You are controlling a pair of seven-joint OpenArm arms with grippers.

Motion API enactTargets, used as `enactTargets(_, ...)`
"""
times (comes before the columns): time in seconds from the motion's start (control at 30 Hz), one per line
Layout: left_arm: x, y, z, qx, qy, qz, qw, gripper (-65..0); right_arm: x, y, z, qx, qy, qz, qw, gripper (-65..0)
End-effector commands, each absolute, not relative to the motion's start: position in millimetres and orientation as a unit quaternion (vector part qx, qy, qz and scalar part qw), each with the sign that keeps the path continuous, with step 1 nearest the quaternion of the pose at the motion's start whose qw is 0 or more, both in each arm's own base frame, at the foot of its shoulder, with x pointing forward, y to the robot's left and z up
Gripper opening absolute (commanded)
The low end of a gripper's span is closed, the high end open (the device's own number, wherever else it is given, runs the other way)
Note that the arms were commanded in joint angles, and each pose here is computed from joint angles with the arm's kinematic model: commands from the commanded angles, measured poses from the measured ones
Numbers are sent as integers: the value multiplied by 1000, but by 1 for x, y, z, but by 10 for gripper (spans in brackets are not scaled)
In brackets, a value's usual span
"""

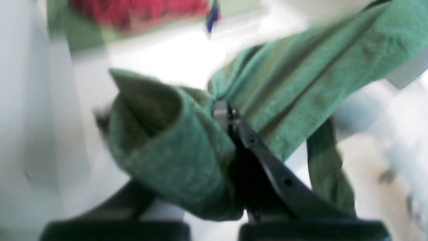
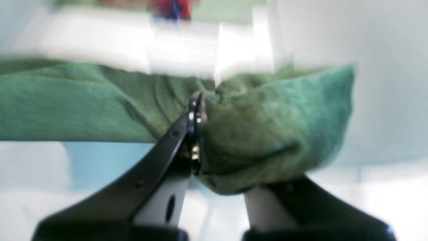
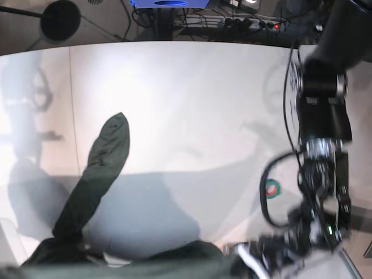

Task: Layout the t-shirt on the table in an organized manner, then fold the t-shirt properly
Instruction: 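Lift the shirt with both grippers and lay it down spread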

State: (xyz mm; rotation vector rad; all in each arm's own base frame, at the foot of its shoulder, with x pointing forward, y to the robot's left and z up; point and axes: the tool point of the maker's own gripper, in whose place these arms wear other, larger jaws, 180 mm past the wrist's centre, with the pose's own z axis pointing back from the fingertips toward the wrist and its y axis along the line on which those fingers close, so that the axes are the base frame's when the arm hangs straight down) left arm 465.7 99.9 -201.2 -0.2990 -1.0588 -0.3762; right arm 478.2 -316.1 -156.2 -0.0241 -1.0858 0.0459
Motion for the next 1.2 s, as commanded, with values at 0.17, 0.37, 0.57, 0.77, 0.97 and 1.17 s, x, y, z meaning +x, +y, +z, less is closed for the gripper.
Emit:
enactTargets(0.17, 397, 99, -305, -153, -405, -184, 882, -650, 404, -324, -288, 34, -429, -59, 901, -650)
enactTargets(0.37, 343, 106, -366, -156, -351, -187, 904, -650, 341, -291, -381, 71, -365, -85, 924, -650)
enactTargets(0.57, 311, 119, -395, -151, -311, -181, 921, -650, 316, -285, -404, 76, -338, -92, 933, -650)
enactTargets(0.77, 293, 121, -407, -153, -292, -176, 927, -650, 302, -285, -413, 73, -325, -92, 938, -650)
enactTargets(0.97, 288, 139, -418, -93, -281, -199, 934, -650, 298, -285, -416, 73, -320, -93, 940, -650)
enactTargets(1.17, 291, 141, -415, -91, -285, -199, 933, -650, 291, -283, -414, 69, -322, -84, 941, -650)
